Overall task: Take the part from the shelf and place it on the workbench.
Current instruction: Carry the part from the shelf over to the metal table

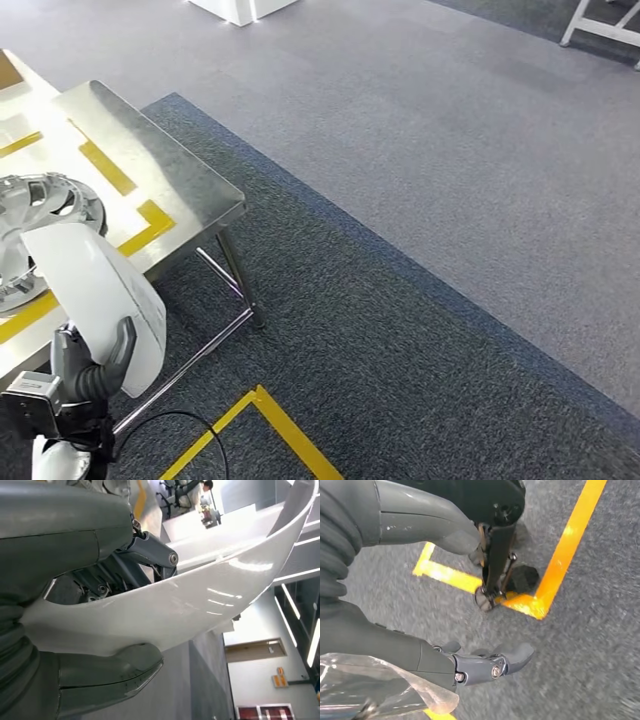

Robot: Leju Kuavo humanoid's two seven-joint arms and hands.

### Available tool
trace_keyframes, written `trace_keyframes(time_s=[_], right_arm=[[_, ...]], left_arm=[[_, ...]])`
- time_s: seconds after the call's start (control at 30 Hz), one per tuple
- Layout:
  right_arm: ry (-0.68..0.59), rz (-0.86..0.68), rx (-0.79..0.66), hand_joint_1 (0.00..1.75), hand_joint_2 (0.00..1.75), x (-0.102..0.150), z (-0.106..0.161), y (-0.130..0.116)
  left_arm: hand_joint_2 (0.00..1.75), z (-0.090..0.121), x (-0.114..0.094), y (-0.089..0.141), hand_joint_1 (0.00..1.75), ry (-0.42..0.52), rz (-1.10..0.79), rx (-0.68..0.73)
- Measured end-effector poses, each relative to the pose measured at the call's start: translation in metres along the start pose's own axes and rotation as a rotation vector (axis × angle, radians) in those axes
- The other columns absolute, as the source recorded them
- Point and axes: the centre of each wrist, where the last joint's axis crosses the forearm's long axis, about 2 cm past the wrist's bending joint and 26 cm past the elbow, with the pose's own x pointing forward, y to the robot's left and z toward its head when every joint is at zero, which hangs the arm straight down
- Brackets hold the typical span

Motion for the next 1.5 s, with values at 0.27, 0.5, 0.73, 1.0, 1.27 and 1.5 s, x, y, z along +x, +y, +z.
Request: trace_keyframes(time_s=[0.27,0.5,0.73,1.0,1.27,1.5], right_arm=[[0.0,0.0,0.0,0.0,1.75,0.0001,0.0,-0.0001],[-0.005,0.0,0.002,0.0,1.75,0.0023,-0.0008,0.0008],[0.001,0.0,-0.002,0.0,1.75,-0.0003,0.0001,-0.0009],[0.0,0.0,-0.001,0.0,1.75,-0.0001,0.0,-0.0008],[0.001,0.0,-0.002,0.0,1.75,-0.0004,0.0001,-0.0008],[-0.006,0.0,0.001,0.0,1.75,0.0028,-0.0009,0.0005]], left_arm=[[1.75,0.0002,0.0,-0.0002,1.75,0.001,0.0,0.0],[1.75,0.0005,0.0,0.0,1.75,0.001,0.0,-0.001],[1.75,0.0004,0.0,-0.0002,1.75,0.001,0.0,0.0],[1.75,0.0003,0.0,0.0001,1.75,0.001,-0.001,-0.001],[1.75,0.0004,-0.0001,-0.0001,1.75,0.001,0.0,-0.001],[1.75,0.0004,-0.0001,0.0002,1.75,0.001,-0.001,-0.001]])
